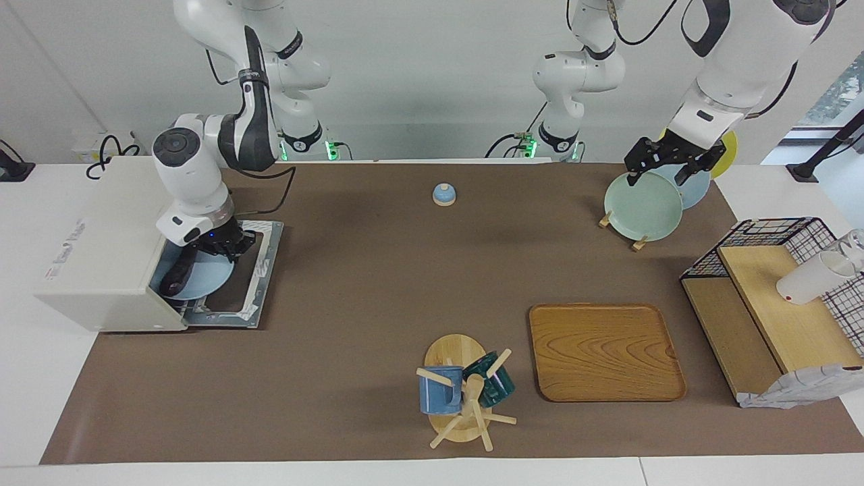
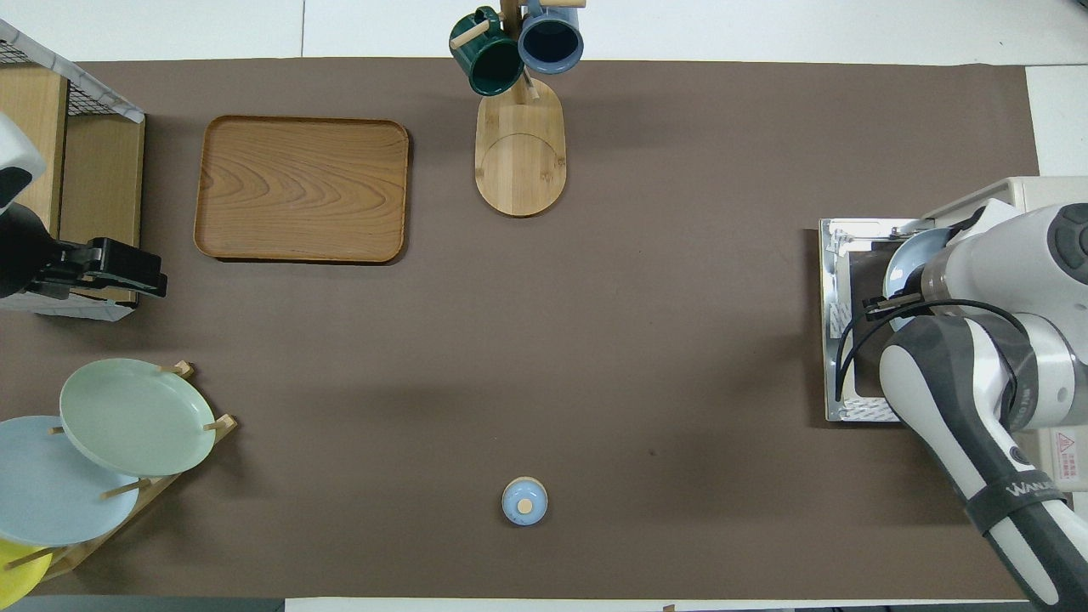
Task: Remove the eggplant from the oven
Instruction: 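Grasp the light blue plate with the right gripper and pull it out, then carry the plate with the right gripper and set it on the table center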
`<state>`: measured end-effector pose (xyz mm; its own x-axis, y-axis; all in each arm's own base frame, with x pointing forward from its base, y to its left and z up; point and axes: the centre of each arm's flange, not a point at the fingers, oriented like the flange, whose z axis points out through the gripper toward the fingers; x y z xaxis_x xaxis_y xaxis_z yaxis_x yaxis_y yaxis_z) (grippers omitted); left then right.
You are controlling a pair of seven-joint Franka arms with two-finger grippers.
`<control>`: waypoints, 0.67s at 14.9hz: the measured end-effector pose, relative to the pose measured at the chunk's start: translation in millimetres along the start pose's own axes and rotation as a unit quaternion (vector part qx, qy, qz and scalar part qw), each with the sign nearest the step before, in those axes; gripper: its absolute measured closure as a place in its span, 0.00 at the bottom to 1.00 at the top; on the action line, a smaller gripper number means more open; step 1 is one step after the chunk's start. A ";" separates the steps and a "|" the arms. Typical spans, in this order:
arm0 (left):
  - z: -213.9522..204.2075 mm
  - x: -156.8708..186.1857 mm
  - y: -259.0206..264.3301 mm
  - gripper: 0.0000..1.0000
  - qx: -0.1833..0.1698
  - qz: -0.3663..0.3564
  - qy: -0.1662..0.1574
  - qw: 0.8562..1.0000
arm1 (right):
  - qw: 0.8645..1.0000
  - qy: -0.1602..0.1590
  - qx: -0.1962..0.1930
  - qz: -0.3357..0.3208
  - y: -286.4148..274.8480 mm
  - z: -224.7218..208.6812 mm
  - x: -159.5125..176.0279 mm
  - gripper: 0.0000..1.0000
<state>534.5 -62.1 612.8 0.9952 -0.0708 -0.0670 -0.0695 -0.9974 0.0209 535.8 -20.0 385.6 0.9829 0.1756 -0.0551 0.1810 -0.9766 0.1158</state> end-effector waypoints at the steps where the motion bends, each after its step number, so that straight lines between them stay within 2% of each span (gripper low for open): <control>1: 0.0 -0.1 0.0 0.00 0.000 0.000 0.000 1.000 | 1.000 -0.006 -0.001 -0.012 -16.4 -11.8 6.1 0.97; 3: 0.3 -0.3 0.0 0.00 0.000 0.000 -0.002 1.000 | 1.000 -0.014 -0.007 -0.022 -62.4 -46.7 22.5 0.97; 5: 0.3 -0.3 0.0 0.00 0.000 0.000 -0.002 1.000 | 0.999 -0.006 -0.014 -0.032 -119.4 -78.1 35.1 0.97; 10: -2.0 -1.2 0.0 0.00 0.000 0.000 0.001 1.000 | 0.999 0.025 -0.022 0.012 -288.5 -106.7 33.9 0.97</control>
<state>533.5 -62.0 614.8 0.9953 -0.0707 -0.0655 -0.0695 -0.9974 0.0209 520.4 280.9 456.2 0.9873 0.1588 -0.0029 0.1572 -0.9746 0.1594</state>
